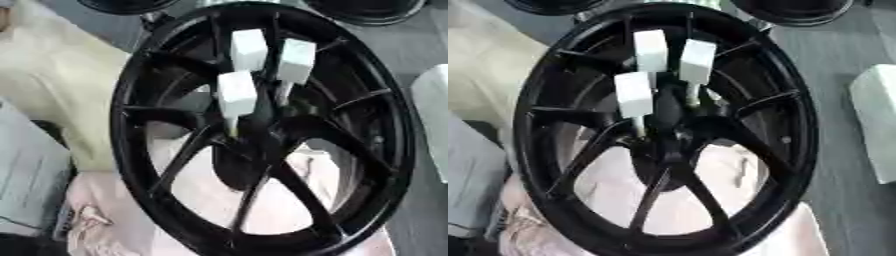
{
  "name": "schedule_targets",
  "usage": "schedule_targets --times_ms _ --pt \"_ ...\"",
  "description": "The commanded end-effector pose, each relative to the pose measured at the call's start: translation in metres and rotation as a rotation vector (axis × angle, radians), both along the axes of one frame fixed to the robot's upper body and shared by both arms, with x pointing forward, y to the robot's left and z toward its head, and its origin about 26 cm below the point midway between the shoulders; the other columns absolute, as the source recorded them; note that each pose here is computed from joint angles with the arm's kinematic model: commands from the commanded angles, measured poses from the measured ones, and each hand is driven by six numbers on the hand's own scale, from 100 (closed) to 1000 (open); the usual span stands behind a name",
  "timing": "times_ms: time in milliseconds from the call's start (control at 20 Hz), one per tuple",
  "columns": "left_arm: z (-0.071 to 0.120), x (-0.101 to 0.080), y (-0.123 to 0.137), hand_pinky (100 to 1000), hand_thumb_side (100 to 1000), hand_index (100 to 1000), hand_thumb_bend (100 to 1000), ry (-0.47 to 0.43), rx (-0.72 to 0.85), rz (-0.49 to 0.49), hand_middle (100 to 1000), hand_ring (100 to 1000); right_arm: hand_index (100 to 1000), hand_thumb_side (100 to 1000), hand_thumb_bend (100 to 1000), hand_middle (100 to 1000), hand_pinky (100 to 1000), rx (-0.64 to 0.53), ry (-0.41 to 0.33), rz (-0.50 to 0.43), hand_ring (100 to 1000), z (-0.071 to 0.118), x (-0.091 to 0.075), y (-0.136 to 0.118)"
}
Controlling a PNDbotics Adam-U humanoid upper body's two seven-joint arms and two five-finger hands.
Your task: Pull the pin out of the wheel hub.
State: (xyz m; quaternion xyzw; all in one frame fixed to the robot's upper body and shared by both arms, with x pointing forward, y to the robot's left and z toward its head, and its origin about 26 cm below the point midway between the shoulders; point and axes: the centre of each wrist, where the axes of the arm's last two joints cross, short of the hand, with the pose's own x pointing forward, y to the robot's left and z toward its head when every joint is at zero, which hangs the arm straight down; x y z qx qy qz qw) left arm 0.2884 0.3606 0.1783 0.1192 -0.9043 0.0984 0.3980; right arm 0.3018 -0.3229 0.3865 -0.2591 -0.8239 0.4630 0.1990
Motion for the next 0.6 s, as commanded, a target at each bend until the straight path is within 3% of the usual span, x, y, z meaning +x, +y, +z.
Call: schedule_targets --times_ms 50,600 --pt "0.0073 -0.0025 -0.0002 634 646 734 532 -0.02 0.016 -0.008 568 611 738 265 419 589 816 -0.014 -0.019 -0.001 734 0.0092 -0.0035 -0.0003" --pt "0.0068 -0.0034 0.0001 633 648 734 534 -0.009 0.024 -0.007 568 611 759 297 453 617 823 -0.096 -0.025 0.021 758 0.0162 0.0003 0.0077"
